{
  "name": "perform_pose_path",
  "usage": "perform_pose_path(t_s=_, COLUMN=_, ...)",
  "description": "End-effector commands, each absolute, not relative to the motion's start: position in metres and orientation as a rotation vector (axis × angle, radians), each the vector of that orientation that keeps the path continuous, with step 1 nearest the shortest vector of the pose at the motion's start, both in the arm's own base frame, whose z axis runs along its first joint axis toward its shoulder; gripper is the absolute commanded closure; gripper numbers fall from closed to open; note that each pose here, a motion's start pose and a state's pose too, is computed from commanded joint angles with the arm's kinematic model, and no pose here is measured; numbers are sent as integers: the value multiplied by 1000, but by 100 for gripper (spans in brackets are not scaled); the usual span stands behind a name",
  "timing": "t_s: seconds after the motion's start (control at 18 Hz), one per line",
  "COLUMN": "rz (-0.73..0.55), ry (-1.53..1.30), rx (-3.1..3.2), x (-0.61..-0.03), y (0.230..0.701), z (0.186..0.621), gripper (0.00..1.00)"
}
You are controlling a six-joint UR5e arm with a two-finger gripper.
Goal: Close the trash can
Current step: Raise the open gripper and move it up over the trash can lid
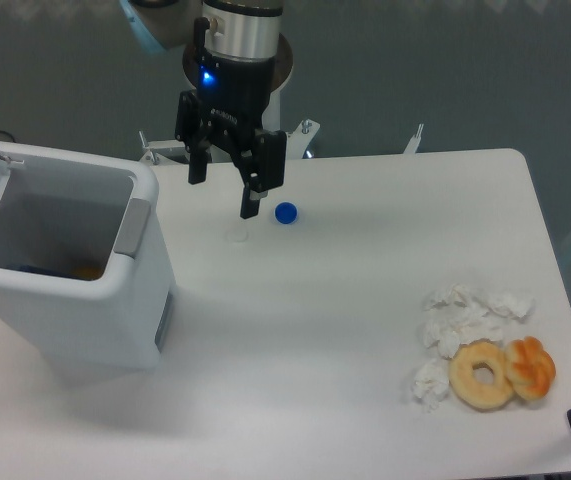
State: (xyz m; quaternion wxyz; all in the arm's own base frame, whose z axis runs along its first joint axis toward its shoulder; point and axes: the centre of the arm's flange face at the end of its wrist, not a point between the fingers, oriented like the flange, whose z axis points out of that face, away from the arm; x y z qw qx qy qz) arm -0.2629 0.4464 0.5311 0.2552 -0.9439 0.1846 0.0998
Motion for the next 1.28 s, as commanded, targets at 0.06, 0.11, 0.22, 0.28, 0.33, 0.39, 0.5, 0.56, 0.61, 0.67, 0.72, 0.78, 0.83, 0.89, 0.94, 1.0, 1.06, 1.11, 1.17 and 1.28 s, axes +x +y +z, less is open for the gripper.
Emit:
perform_pose_path(t_s=0.06, rz=275, ry=503, rx=-2561, x=-263, y=446, z=532, gripper=0)
perform_pose_path(t_s=0.11, rz=276, ry=502, rx=-2560, x=-263, y=446, z=533, gripper=0)
perform_pose_path(t_s=0.22, rz=272, ry=501, rx=-2556, x=-262, y=446, z=533, gripper=0)
perform_pose_path(t_s=0.28, rz=272, ry=499, rx=-2555, x=-261, y=446, z=534, gripper=0)
perform_pose_path(t_s=0.33, rz=267, ry=486, rx=-2555, x=-261, y=445, z=534, gripper=0)
perform_pose_path(t_s=0.39, rz=261, ry=477, rx=-2548, x=-261, y=446, z=534, gripper=0)
perform_pose_path(t_s=0.5, rz=258, ry=458, rx=-2525, x=-256, y=445, z=544, gripper=0)
perform_pose_path(t_s=0.56, rz=257, ry=431, rx=-2525, x=-254, y=443, z=547, gripper=0)
perform_pose_path(t_s=0.61, rz=253, ry=404, rx=-2525, x=-252, y=442, z=549, gripper=0)
perform_pose_path(t_s=0.67, rz=247, ry=381, rx=-2527, x=-251, y=442, z=549, gripper=0)
perform_pose_path(t_s=0.72, rz=245, ry=368, rx=-2527, x=-251, y=442, z=550, gripper=0)
perform_pose_path(t_s=0.78, rz=244, ry=364, rx=-2526, x=-250, y=442, z=551, gripper=0)
perform_pose_path(t_s=0.83, rz=247, ry=364, rx=-2524, x=-250, y=441, z=553, gripper=0)
perform_pose_path(t_s=0.89, rz=250, ry=365, rx=-2522, x=-249, y=440, z=554, gripper=0)
perform_pose_path(t_s=0.94, rz=254, ry=365, rx=-2520, x=-248, y=440, z=555, gripper=0)
perform_pose_path(t_s=1.0, rz=258, ry=364, rx=-2517, x=-247, y=438, z=558, gripper=0)
perform_pose_path(t_s=1.06, rz=267, ry=369, rx=-2511, x=-242, y=436, z=562, gripper=0)
perform_pose_path(t_s=1.11, rz=270, ry=370, rx=-2506, x=-239, y=434, z=564, gripper=0)
perform_pose_path(t_s=1.17, rz=275, ry=364, rx=-2500, x=-235, y=431, z=569, gripper=0)
perform_pose_path(t_s=1.28, rz=266, ry=293, rx=-2491, x=-225, y=426, z=577, gripper=0)
